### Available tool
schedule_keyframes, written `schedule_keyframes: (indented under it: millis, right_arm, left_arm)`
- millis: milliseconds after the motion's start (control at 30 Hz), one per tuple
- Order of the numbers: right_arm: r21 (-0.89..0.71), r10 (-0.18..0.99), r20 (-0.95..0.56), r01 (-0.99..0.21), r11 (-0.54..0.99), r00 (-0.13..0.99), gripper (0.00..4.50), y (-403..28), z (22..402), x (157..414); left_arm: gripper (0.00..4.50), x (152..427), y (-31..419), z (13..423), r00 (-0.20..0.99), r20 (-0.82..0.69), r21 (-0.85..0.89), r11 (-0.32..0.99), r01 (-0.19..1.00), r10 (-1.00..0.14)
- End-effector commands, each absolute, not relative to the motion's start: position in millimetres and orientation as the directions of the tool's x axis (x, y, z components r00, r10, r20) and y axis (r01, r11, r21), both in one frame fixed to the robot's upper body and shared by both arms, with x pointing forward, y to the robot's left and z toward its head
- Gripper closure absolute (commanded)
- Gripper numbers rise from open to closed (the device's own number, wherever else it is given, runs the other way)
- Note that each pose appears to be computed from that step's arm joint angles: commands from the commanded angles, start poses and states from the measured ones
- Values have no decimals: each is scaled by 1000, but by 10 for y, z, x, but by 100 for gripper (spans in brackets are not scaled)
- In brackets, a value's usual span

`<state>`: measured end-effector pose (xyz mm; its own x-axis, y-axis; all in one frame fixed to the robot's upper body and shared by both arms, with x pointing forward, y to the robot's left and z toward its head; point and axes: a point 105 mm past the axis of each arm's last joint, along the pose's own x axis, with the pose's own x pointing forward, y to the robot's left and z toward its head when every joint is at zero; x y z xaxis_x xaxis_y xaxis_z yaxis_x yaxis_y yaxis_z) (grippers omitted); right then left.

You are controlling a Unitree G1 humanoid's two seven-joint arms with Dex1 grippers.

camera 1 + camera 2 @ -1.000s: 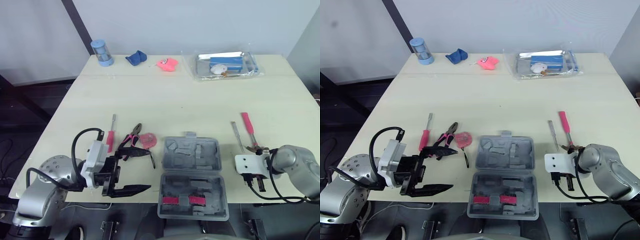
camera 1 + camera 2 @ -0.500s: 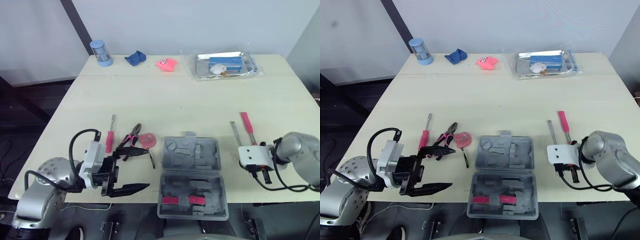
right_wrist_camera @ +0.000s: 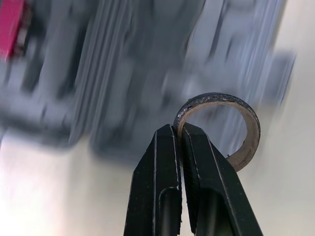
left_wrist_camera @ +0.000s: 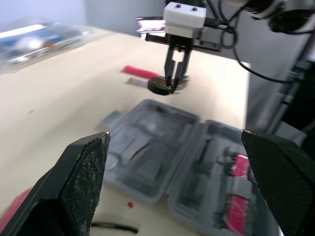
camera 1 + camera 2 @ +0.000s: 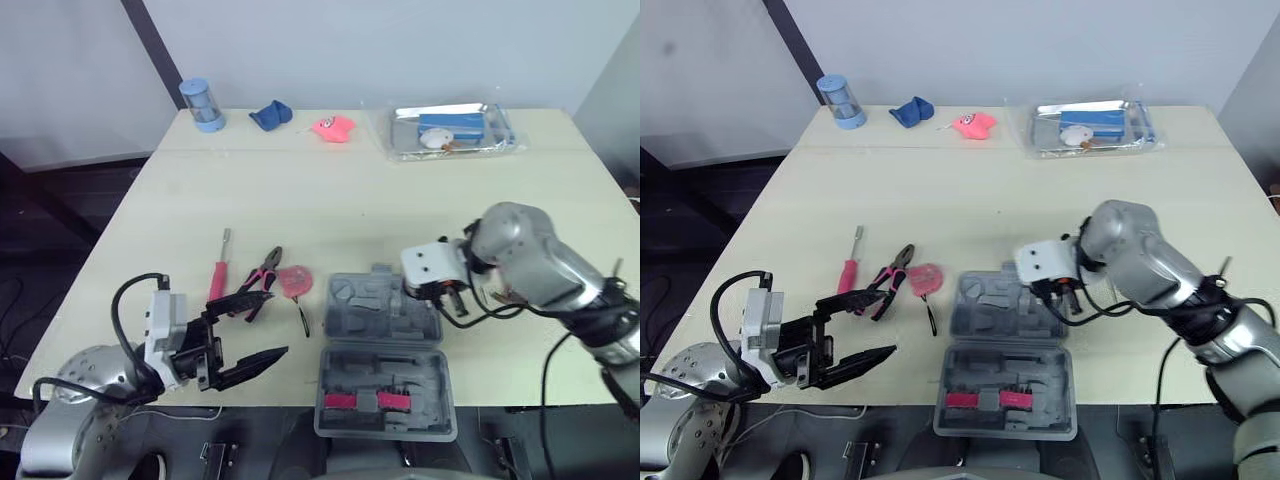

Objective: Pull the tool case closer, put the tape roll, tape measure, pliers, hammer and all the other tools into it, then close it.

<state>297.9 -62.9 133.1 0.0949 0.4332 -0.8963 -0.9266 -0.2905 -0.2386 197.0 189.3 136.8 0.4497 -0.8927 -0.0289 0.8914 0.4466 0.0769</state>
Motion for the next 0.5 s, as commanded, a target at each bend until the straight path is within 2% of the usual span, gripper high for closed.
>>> schedule_keyframes:
  millis: [33, 300, 500]
  right_arm:
    - [-266, 439, -892, -909, -321, 107, 447, -403, 1367, 3051]
    - [-271, 422, -903, -871, -410, 82, 447, 60, 1238, 3141]
    - [-290, 424, -901, -856, -428, 93, 447, 235, 1125, 3216]
  left_arm:
    - [0, 1941, 1933, 1474, 517, 12, 126, 515, 848, -856]
    - [0, 1866, 2012, 1466, 623, 41, 110, 623, 774, -781]
    - [0, 1860, 2038, 1437, 659, 20, 128, 656, 744, -752]
